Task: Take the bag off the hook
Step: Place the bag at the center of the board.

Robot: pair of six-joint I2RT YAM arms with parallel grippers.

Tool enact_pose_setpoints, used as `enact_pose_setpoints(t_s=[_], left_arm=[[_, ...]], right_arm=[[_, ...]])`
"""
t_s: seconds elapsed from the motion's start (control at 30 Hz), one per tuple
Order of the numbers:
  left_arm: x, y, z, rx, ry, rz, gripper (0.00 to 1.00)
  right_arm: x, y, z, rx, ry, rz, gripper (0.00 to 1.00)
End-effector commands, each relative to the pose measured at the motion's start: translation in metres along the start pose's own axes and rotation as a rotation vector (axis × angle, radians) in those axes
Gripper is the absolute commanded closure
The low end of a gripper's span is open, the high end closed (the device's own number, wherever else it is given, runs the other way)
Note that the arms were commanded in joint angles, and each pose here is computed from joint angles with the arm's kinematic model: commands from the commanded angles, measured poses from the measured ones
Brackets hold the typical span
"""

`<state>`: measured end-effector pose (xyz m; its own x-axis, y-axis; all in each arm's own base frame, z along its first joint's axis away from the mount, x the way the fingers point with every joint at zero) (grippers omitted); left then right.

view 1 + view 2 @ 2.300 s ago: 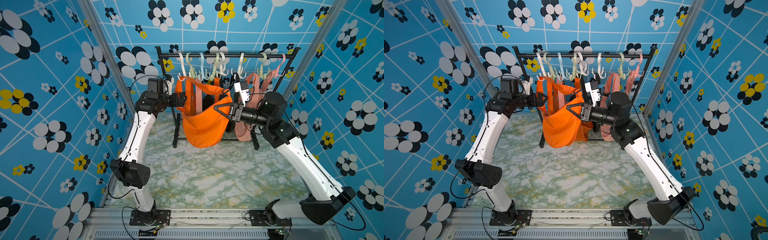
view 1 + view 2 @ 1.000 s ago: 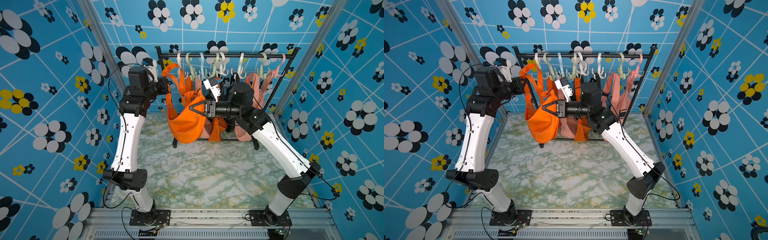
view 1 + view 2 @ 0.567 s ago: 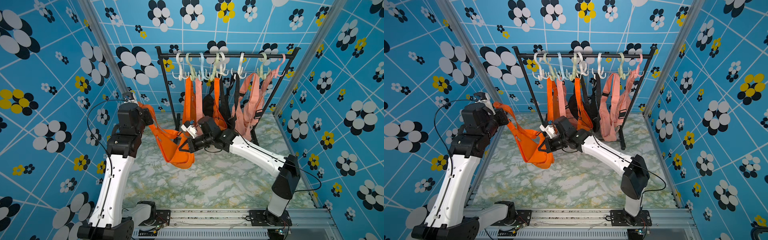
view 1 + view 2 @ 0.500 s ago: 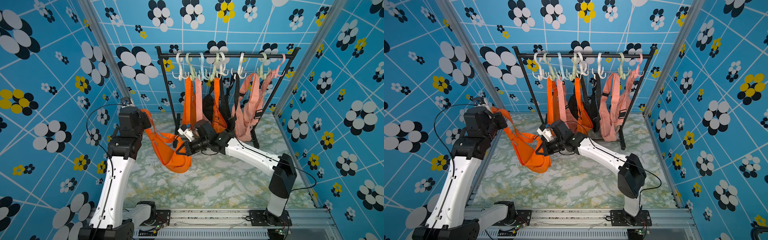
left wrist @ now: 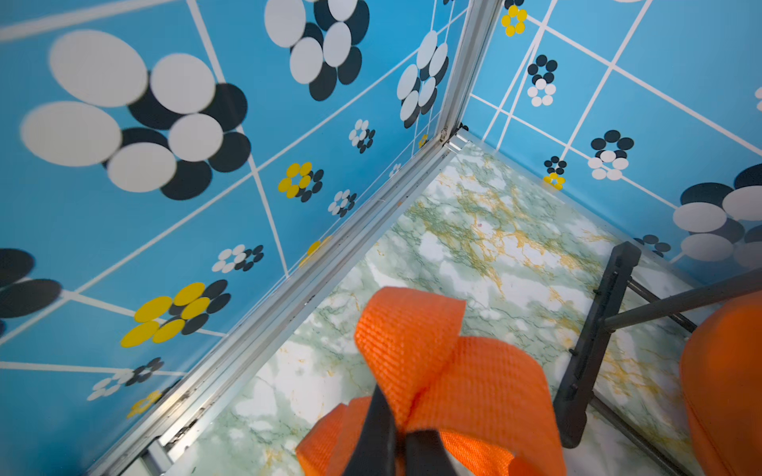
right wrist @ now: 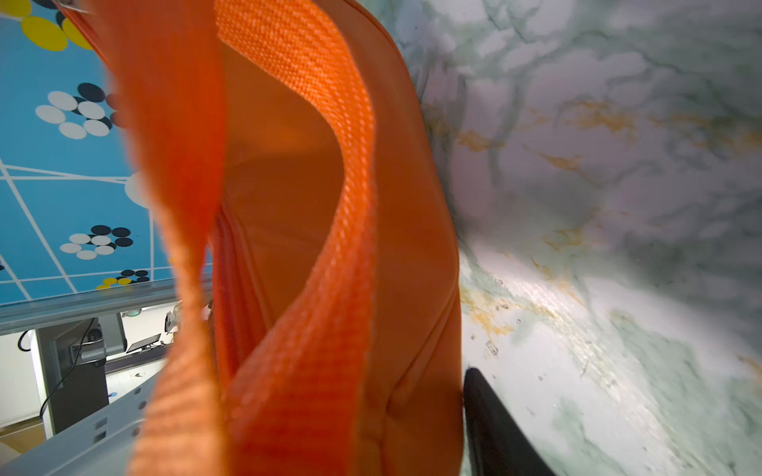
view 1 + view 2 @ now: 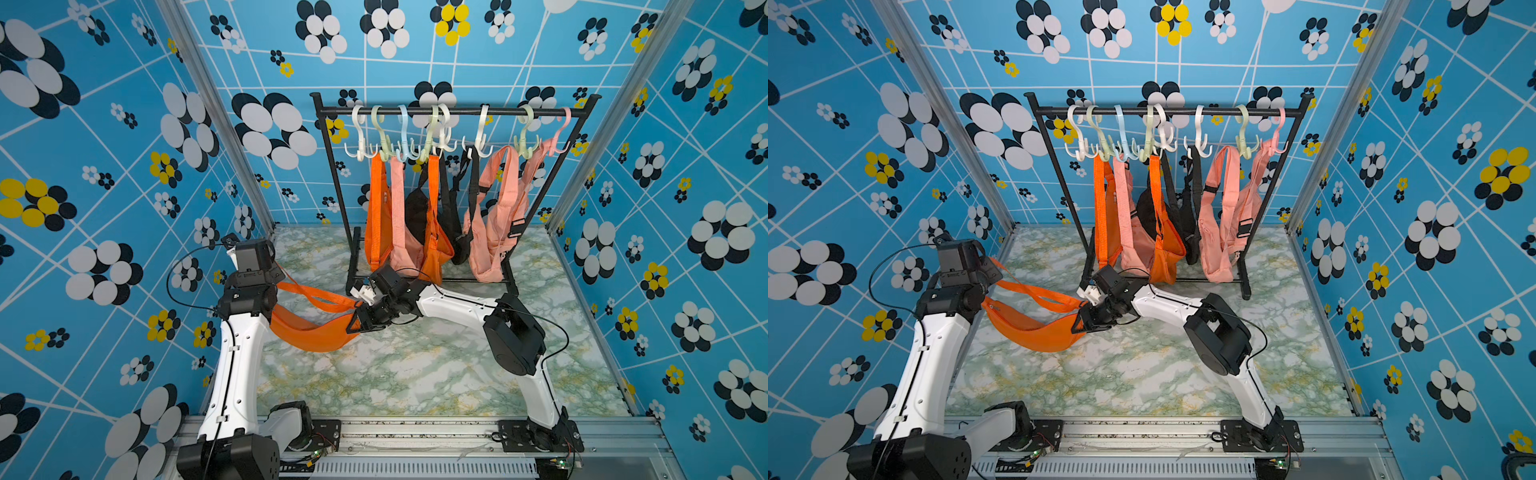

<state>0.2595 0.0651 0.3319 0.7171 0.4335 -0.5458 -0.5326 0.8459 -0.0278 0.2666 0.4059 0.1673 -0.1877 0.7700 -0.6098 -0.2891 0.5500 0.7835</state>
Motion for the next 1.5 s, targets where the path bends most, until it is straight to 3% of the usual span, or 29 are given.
enact_pose_setpoints(t_s=[0.0,0.1,0.17,0.23,0.3,0.33,0.4,0.53,0.73,0.93,1.07,1.23,1.37,1.47], left_arm=[[0.017,-0.012,-0.005,-0.069,-0.006,-0.112,1.00],[0.026,-0.020,-0.005,-0.077,0.019,-0.124,1.00],[0.031,-0.024,-0.005,-0.067,0.022,-0.127,0.93],[0.033,-0.029,-0.002,-0.051,0.014,-0.139,0.68],[0.033,-0.035,0.000,-0.033,0.008,-0.148,0.34],[0.033,-0.038,0.002,-0.027,0.004,-0.151,0.24],[0.031,-0.041,0.005,-0.021,-0.004,-0.156,0.13],[0.024,-0.041,0.007,-0.014,-0.013,-0.153,0.01],[0.011,-0.037,-0.011,0.051,0.059,-0.123,0.01],[0.026,-0.033,-0.073,0.063,0.275,-0.136,0.03],[0.048,-0.035,-0.102,0.040,0.373,-0.126,0.01],[0.084,-0.050,-0.115,0.040,0.481,-0.110,0.01],[0.112,-0.065,-0.124,0.032,0.556,-0.126,0.01],[0.129,-0.077,-0.129,0.041,0.551,-0.153,0.01]], right_arm=[[-0.025,-0.009,-0.004,0.015,-0.069,-0.061,0.47],[-0.037,-0.011,-0.008,0.002,-0.112,-0.112,0.39],[-0.045,-0.010,-0.011,-0.010,-0.132,-0.151,0.36],[-0.052,-0.007,-0.014,-0.026,-0.151,-0.171,0.35],[-0.059,-0.003,-0.016,-0.042,-0.172,-0.176,0.35],[-0.062,-0.001,-0.017,-0.053,-0.181,-0.181,0.35],[-0.069,0.003,-0.018,-0.068,-0.195,-0.186,0.35],[-0.076,0.009,-0.020,-0.096,-0.211,-0.195,0.35],[-0.087,0.019,-0.019,-0.139,-0.250,-0.179,0.40],[-0.089,0.026,-0.016,-0.177,-0.264,-0.162,0.58],[-0.086,0.026,-0.013,-0.177,-0.256,-0.162,0.57],[-0.086,0.021,-0.016,-0.176,-0.256,-0.186,0.56],[-0.086,0.018,-0.019,-0.166,-0.246,-0.197,0.64],[-0.086,0.014,-0.018,-0.162,-0.255,-0.222,0.72]])
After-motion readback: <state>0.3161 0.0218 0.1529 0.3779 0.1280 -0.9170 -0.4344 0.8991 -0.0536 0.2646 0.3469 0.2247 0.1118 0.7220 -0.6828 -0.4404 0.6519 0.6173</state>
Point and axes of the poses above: each gripper's point midway between its finger pads, its own x axis out along the fingers, its own y axis along the line the jaws close on, z = x × y, the point moved 10 cm from there along -x, back along the fingers, and after that the axes turned 9 degrees about x, right-handed, at the moved point
